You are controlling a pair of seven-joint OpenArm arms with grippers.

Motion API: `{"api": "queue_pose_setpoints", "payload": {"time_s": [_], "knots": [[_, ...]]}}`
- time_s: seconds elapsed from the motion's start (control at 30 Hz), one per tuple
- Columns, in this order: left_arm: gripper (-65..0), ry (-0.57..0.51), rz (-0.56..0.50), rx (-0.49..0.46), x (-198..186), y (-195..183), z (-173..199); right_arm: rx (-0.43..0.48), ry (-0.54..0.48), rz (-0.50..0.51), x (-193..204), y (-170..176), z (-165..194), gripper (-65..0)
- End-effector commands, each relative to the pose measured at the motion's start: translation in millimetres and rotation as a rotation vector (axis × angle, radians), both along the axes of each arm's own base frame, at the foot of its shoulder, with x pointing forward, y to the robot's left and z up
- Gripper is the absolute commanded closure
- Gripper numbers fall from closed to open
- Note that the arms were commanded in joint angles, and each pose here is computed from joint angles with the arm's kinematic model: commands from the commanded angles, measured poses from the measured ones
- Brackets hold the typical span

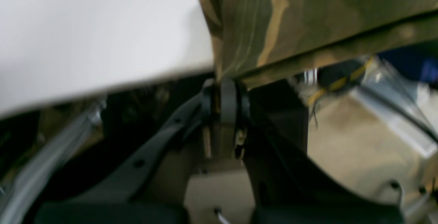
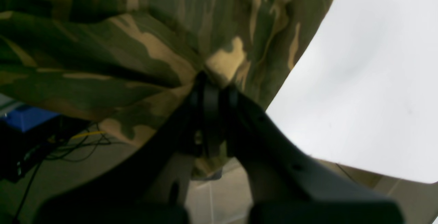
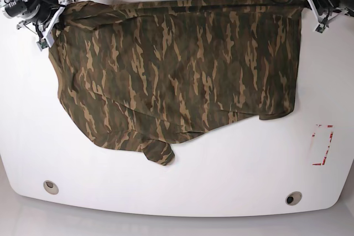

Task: Layout the t-shirt on the table in an organized manner, then fold the t-shirt properly
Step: 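Lay the shirt flat on the table, dragging it back with both grippers, then release the shirt with the left gripper and move it to the shirt's side edge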

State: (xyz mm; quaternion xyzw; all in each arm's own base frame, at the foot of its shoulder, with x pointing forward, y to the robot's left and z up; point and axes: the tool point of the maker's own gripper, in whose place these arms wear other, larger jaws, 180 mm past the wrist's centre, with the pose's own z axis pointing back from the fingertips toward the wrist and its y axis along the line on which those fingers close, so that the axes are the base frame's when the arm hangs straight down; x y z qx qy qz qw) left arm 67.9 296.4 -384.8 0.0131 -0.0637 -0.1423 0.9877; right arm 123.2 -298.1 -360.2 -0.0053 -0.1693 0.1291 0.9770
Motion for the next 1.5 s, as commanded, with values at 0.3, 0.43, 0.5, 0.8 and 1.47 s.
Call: {"api": "queue_pose_setpoints", "payload": {"time_s": [0.3,0.43,0.5,0.8,1.47], "knots": [[0.0,0.058,0.01,0.126,-21.8,39.7,17.8,-0.053,-0.003,0.0,1.8,-12.4,7.5,0.0],[0.0,0.02,0.006,0.137,-7.0,43.7,22.5,-0.056,-0.034,0.001,12.8,-13.1,12.0,0.0],[0.0,-0.036,0.003,0.147,14.4,46.8,28.6,-0.057,-0.045,0.001,16.7,-13.5,13.8,0.0],[0.0,-0.268,-0.008,0.174,100.8,52.5,62.8,-0.059,-0.082,0.001,29.4,-13.9,19.4,0.0],[-18.2,-0.36,-0.1,-0.024,152.7,-31.7,45.4,-0.05,-0.088,-0.004,30.8,-11.7,18.8,0.0]]}}
